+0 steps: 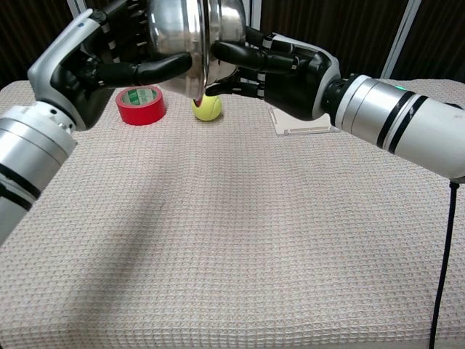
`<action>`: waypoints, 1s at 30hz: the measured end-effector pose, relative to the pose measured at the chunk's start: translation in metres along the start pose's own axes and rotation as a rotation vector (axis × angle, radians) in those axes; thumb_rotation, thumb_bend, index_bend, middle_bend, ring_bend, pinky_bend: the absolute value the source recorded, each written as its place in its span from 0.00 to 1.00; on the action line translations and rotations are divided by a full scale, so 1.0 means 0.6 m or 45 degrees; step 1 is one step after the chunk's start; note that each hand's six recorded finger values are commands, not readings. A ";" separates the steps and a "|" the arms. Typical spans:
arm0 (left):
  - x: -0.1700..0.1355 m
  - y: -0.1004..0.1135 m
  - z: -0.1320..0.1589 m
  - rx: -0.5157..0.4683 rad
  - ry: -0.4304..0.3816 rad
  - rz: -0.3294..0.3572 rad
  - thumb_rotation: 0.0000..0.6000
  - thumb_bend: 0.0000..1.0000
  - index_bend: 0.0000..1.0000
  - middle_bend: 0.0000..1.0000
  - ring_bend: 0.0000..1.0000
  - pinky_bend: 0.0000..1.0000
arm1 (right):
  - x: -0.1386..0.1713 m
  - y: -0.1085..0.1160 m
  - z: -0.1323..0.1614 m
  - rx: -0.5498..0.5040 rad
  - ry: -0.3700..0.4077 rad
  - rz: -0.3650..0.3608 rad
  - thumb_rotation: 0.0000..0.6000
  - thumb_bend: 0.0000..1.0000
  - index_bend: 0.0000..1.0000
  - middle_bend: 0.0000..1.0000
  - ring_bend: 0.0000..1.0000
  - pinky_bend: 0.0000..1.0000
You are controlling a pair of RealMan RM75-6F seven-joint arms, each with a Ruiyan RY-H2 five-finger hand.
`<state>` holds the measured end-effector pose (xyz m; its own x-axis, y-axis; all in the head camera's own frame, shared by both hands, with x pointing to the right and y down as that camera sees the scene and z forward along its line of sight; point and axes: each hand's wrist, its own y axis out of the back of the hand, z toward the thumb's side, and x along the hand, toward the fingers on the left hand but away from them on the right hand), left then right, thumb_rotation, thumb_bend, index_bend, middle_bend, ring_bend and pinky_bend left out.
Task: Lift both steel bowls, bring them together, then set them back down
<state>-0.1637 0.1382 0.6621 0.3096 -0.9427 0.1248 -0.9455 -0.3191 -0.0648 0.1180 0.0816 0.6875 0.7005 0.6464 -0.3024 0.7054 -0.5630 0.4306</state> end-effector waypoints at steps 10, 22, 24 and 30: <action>0.010 0.030 -0.006 0.017 0.016 0.040 1.00 0.15 0.44 0.44 0.44 0.68 | 0.012 0.014 0.003 -0.012 0.001 -0.030 1.00 0.24 0.35 0.36 0.28 0.38; 0.030 0.014 -0.003 0.012 0.013 0.032 1.00 0.15 0.44 0.44 0.44 0.68 | -0.013 -0.017 -0.007 -0.030 -0.008 0.025 1.00 0.24 0.35 0.36 0.28 0.38; 0.027 0.031 -0.007 0.029 0.022 0.060 1.00 0.15 0.44 0.44 0.44 0.68 | 0.000 0.000 -0.003 -0.011 0.000 -0.006 1.00 0.24 0.35 0.36 0.28 0.38; 0.006 0.110 -0.028 0.205 0.066 0.117 1.00 0.15 0.44 0.44 0.44 0.68 | 0.044 0.060 0.002 0.221 -0.026 -0.115 1.00 0.24 0.35 0.36 0.28 0.38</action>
<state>-0.2266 0.1155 0.6751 0.2128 -0.9636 0.1618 -0.9399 -0.2471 -0.2355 0.1620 0.0778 0.6941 0.6346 0.6886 -0.3509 0.7721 -0.5848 0.2487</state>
